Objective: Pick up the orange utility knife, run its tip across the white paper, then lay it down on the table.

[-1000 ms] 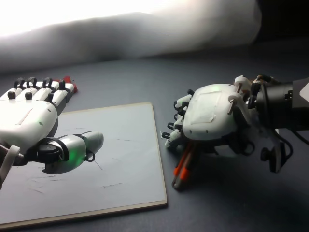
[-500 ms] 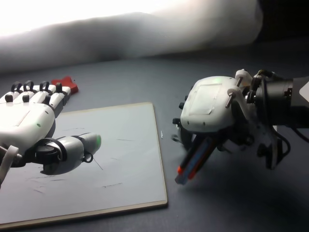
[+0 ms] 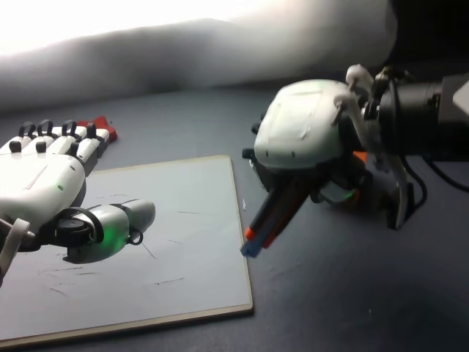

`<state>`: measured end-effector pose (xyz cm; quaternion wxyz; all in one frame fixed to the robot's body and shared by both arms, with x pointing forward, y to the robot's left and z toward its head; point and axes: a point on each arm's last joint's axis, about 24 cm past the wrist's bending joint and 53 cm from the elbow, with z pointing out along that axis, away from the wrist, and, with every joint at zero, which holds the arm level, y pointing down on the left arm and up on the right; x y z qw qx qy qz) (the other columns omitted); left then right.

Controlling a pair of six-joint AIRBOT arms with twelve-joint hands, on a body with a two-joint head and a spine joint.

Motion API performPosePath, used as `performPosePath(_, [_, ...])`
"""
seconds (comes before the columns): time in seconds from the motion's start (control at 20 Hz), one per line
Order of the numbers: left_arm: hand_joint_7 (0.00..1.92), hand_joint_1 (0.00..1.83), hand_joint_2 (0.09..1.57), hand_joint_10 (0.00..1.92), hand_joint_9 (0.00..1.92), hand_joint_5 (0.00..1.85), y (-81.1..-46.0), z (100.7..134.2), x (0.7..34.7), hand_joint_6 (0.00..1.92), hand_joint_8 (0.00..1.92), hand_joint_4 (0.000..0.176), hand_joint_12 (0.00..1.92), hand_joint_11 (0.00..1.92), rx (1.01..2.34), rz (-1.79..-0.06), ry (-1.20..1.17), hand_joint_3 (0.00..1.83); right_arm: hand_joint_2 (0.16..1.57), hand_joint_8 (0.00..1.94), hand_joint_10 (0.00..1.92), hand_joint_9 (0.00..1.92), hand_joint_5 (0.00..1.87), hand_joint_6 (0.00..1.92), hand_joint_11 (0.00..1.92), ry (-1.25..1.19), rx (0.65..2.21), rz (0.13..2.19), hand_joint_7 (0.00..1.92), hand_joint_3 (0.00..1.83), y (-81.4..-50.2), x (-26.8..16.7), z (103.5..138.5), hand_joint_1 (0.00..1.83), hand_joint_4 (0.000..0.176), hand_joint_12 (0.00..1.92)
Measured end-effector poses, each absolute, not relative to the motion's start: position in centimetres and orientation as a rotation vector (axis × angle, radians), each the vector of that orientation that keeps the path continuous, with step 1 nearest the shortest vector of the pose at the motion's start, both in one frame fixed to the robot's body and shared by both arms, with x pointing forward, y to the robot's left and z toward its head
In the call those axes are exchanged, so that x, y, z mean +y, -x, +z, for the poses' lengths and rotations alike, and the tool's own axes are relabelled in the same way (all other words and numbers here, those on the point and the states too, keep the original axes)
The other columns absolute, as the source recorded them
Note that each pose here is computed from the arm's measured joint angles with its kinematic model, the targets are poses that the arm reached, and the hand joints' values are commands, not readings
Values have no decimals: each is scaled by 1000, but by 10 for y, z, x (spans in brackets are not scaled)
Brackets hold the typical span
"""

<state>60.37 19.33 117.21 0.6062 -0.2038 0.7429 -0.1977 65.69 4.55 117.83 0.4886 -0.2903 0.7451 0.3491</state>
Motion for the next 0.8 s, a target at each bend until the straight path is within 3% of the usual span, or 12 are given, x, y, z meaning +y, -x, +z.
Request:
performPosePath(0.3, [0, 0, 1290, 0, 0, 0, -611, 1172, 201, 0, 0, 0, 147, 0, 1706, -439, 478, 4, 1220, 1941, 1921, 1661, 1311, 1921, 1707, 863, 1668, 910, 1547, 103, -654, 50, 1199, 1541, 176, 1921])
performPosePath(0.45, [0, 0, 1284, 0, 0, 0, -624, 1175, 221, 0, 0, 0, 186, 0, 1675, -402, 504, 0, 1227, 1941, 1921, 1658, 1318, 1921, 1706, 955, 1438, 854, 1537, 95, -665, 59, 1220, 1537, 176, 1921])
performPosePath(0.65, [0, 8, 1284, 0, 0, 0, -638, 1174, 244, 0, 0, 0, 161, 0, 1653, -374, 548, 0, 1230, 1941, 1921, 1667, 1334, 1921, 1725, 1026, 1303, 842, 1551, 83, -653, 74, 1215, 1530, 176, 1921])
performPosePath(0.8, [0, 0, 1284, 0, 0, 0, -646, 1164, 265, 0, 0, 0, 141, 0, 1658, -348, 588, 0, 1238, 1941, 1921, 1657, 1305, 1921, 1718, 1031, 1304, 851, 1531, 78, -649, 88, 1206, 1524, 176, 1921])
